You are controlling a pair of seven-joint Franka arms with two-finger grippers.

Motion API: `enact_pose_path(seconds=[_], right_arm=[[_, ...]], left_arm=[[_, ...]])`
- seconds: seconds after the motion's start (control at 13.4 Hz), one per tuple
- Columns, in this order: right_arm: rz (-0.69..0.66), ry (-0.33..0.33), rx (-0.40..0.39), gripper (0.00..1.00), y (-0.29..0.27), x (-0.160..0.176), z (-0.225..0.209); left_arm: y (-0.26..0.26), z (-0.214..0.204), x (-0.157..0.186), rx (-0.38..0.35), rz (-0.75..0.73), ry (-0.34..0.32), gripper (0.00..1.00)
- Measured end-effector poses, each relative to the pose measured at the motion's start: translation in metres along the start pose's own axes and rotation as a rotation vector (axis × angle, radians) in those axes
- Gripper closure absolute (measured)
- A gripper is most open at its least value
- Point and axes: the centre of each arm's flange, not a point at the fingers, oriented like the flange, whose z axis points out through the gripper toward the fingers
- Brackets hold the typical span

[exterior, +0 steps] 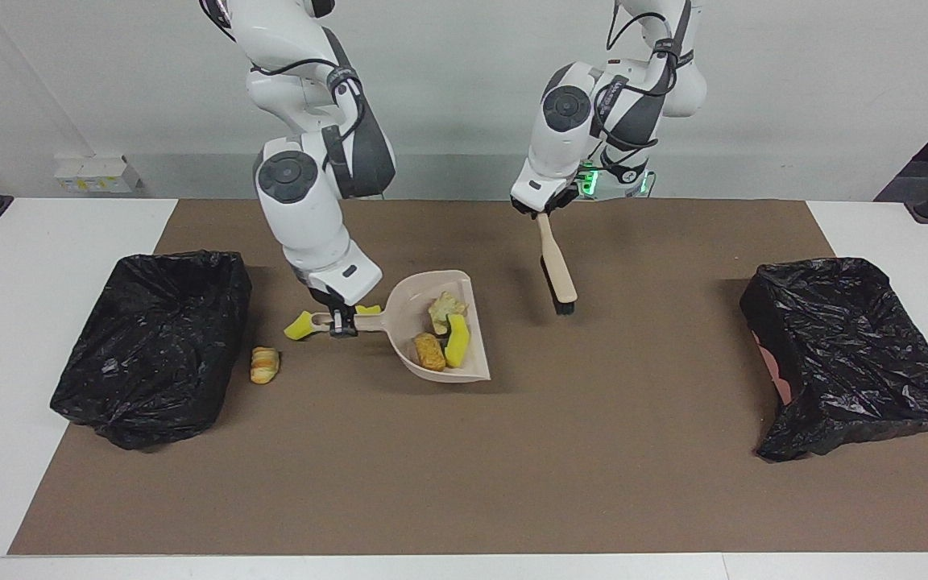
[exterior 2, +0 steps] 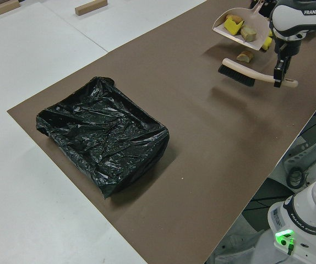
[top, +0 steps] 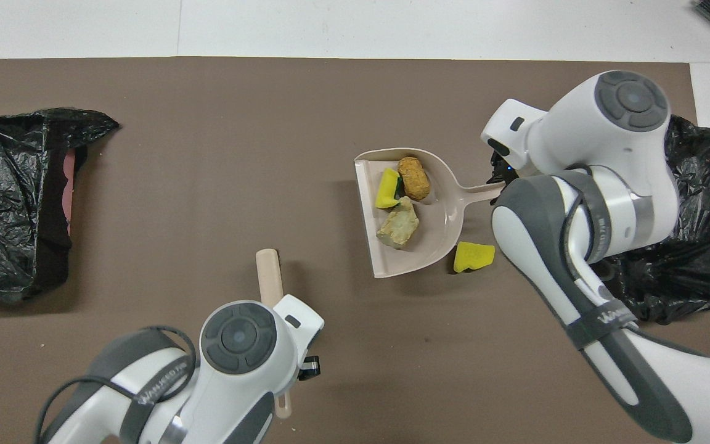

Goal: Sweep and dump trash in bin
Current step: 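Carry the filled dustpan toward the black bag with the right gripper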

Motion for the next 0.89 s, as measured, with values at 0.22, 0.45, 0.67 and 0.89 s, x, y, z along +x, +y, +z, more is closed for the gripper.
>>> enact_pose_path(seconds=[0.22, 0.45, 0.67, 0.89], right_arm=[[0.001, 0.084, -0.003, 0.67, 0.0, -0.066, -0.006], [0.025, 0.105, -0.024, 0.67, -0.003, -0.124, -0.013], [0.02, 0.106, -0.033, 0.67, -0.011, -0.176, -0.023], [0.035, 0.104, -0.045, 0.67, -0.028, -0.243, -0.043]], left_arm=[[0.026, 0.031, -0.067, 0.001, 0.075, 0.038, 0.73], [0.044, 0.062, -0.098, -0.007, 0.098, 0.079, 0.73], [0.047, 0.072, -0.104, -0.006, 0.1, 0.079, 0.73], [0.051, 0.08, -0.105, -0.007, 0.105, 0.069, 0.73]])
